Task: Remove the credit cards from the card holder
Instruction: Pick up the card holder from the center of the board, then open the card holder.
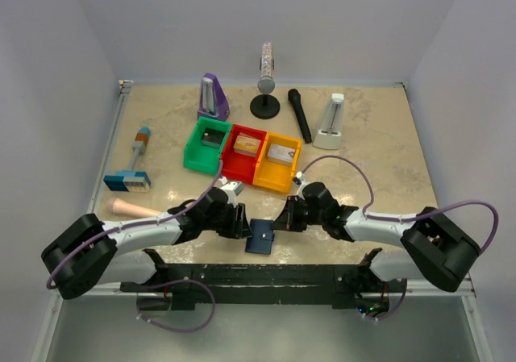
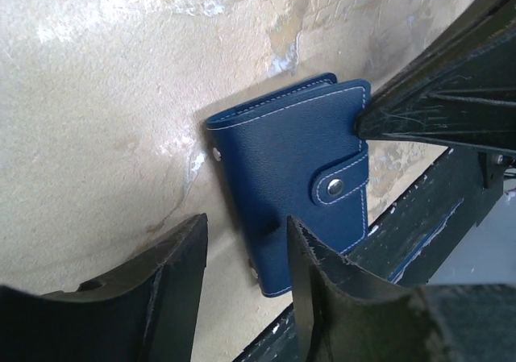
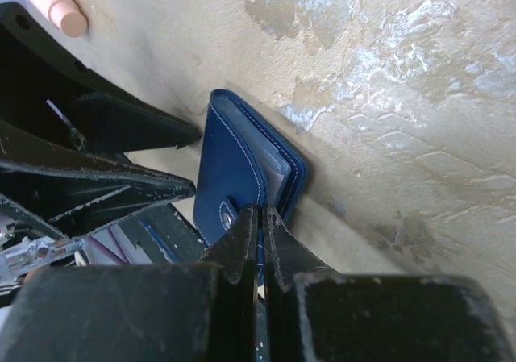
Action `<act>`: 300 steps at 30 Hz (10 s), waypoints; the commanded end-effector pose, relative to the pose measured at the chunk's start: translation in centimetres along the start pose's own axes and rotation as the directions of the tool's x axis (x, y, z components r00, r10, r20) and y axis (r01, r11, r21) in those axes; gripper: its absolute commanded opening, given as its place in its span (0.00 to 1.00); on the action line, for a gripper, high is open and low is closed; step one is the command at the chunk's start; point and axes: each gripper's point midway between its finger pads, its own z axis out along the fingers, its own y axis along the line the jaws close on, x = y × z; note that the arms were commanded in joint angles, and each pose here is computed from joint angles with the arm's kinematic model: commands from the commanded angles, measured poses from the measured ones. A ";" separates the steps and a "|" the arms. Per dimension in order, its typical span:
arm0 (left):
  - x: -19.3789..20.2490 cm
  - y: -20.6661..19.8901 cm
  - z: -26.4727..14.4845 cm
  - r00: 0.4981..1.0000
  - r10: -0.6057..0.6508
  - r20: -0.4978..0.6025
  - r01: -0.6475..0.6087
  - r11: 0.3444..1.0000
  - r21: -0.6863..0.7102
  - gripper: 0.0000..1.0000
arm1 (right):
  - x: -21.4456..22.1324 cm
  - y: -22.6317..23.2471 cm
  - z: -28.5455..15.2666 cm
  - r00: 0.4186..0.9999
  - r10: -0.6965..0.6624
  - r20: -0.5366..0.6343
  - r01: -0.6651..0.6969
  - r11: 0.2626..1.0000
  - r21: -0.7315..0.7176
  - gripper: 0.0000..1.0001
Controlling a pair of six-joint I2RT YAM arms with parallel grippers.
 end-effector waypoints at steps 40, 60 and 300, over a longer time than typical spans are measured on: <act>-8.1 -8.1 -10.9 0.824 -0.114 0.555 -0.148 0.902 0.405 0.98 | -1.3 13.9 -12.6 0.936 -0.327 0.130 0.351 0.841 -0.412 0.00; -6.3 -13.3 -15.3 0.809 -0.058 0.585 -0.389 0.692 0.608 1.00 | -1.2 19.3 -15.1 0.925 -0.353 0.141 0.359 0.686 -0.633 0.00; -11.1 -12.4 -13.3 0.905 -0.355 0.236 0.307 0.927 0.215 0.00 | -6.8 15.9 -11.3 0.570 -0.809 0.144 0.730 0.579 0.363 0.55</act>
